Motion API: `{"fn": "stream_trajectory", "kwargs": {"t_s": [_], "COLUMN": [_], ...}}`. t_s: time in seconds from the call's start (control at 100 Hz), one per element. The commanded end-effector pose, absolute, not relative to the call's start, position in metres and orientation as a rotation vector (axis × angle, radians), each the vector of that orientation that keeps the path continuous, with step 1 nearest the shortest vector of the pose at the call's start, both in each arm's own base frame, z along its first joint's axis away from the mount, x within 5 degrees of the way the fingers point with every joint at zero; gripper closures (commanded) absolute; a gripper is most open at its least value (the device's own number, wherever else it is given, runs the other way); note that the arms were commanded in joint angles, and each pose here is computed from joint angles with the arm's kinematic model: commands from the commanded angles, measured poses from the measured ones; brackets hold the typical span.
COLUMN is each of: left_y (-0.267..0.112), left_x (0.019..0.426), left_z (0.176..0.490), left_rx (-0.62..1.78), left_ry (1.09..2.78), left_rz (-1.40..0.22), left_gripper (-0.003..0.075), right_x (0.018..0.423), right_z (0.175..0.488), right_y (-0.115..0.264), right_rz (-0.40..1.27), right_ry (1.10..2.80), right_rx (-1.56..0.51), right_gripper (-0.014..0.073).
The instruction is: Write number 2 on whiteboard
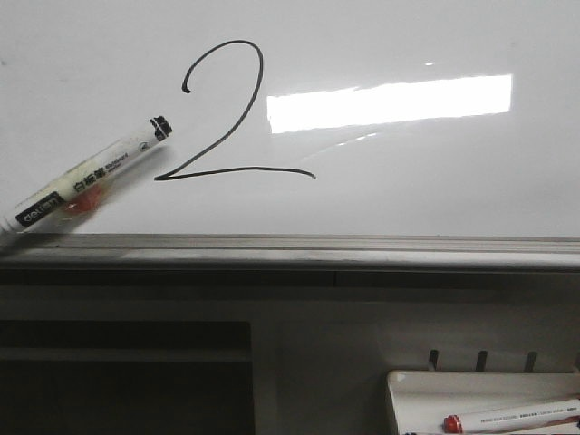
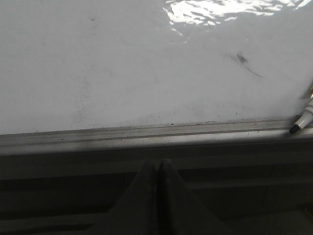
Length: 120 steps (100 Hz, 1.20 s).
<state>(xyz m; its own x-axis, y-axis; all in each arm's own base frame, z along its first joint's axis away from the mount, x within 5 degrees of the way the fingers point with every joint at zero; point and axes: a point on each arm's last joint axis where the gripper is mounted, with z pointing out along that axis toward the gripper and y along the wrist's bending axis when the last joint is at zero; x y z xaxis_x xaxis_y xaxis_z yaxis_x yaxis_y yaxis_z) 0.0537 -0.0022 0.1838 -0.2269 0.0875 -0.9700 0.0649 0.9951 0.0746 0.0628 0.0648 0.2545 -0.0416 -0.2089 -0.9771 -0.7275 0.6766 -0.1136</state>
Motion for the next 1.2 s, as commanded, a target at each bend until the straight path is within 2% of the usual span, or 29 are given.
{"fn": "stream_trajectory", "kwargs": {"t_s": [0.0,0.85,1.07,1.19], "left_y": [-0.002,-0.002,-0.002,-0.002], "left_x": [0.053,0.053,0.053,0.053], "left_z": [0.187,0.187,0.187,0.187], "left_rx": [0.103,0.103,0.102,0.102], "left_ry": [1.725,1.723,1.722,1.722], "left_rz": [0.018,0.018,0.018,0.018], "left_gripper": [0.0741,0.0741,0.0741,0.0741], "right_x": [0.066,0.066,0.070,0.074], "right_z": [0.269,0.269,0.281,0.283], "right_y": [0.063,0.063,0.060,0.053], "right_rz": [0.477,0.471,0.431,0.382], "right_ry": [1.521,1.517,1.407,1.417], "right_rx": [-0.731,-0.734,-0.658,-0.569], "right_gripper": [0.0656,0.0656,0.0656,0.0656]}}
